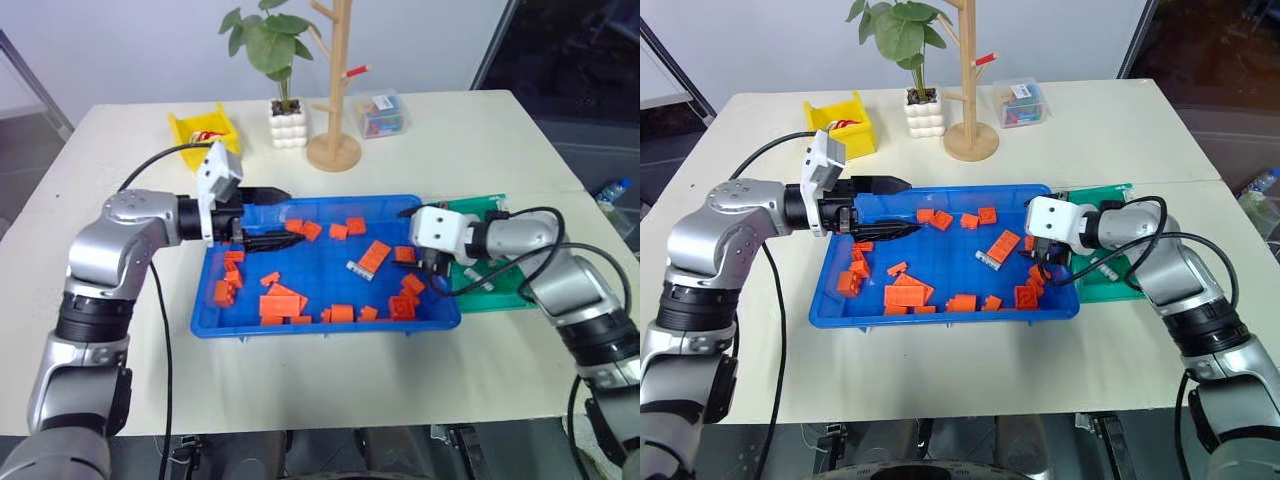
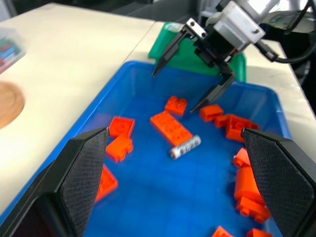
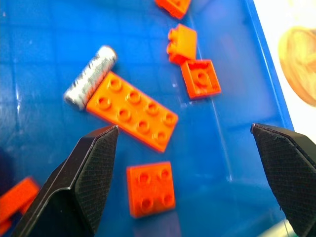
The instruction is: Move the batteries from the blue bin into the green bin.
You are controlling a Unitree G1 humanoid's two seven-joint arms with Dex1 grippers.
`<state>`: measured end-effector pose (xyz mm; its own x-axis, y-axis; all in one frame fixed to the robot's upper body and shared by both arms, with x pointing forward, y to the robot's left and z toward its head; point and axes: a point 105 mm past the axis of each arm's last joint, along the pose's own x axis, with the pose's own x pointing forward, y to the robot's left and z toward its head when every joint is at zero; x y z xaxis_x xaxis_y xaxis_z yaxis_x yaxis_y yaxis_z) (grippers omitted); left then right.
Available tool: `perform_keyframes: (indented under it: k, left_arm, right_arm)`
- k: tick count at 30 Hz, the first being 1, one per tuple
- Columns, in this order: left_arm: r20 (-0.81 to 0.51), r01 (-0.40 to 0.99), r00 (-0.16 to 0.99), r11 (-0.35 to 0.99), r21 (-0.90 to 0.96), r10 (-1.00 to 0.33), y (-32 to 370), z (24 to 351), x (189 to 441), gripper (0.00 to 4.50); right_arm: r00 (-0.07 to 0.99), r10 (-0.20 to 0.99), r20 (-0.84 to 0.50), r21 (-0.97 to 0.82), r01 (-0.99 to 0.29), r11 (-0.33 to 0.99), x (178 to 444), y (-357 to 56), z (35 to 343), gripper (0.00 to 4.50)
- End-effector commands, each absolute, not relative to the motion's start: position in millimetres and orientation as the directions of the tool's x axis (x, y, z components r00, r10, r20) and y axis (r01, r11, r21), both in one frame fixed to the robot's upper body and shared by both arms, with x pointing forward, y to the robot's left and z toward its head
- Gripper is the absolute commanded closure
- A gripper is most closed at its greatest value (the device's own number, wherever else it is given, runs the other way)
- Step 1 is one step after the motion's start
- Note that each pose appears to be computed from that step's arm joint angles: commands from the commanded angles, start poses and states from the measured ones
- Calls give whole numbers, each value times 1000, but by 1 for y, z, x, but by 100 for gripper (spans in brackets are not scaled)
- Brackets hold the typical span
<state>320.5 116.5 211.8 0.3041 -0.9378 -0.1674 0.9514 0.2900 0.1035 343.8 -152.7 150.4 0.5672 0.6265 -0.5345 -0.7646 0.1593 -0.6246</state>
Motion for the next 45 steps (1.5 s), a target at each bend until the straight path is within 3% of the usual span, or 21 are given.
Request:
perform_keyframes:
  k: [1,8,14,21,30,45]
  left_arm:
    - [-127,942,323,306,140,-938,120,226,316,0]
    - [-112,940,329,314,134,-938,117,226,316,0]
    - [-97,937,336,323,130,-937,114,225,316,0]
    - [-88,928,364,352,126,-927,116,224,317,0]
    - [-77,921,381,371,119,-921,117,223,319,0]
    - [-50,895,438,430,116,-898,122,221,321,0]
  right_arm:
    - [545,651,-528,-664,-743,84,343,-142,167,9]
    - [468,645,-605,-700,-698,-151,342,-122,179,9]
    - [398,626,-670,-657,-711,-251,345,-119,175,9]
    - [257,786,-563,-422,-907,-6,331,-93,197,9]
    - [192,785,-589,-345,-938,-29,317,-88,178,9]
    - [132,734,-667,-256,-965,-60,336,-87,142,9]
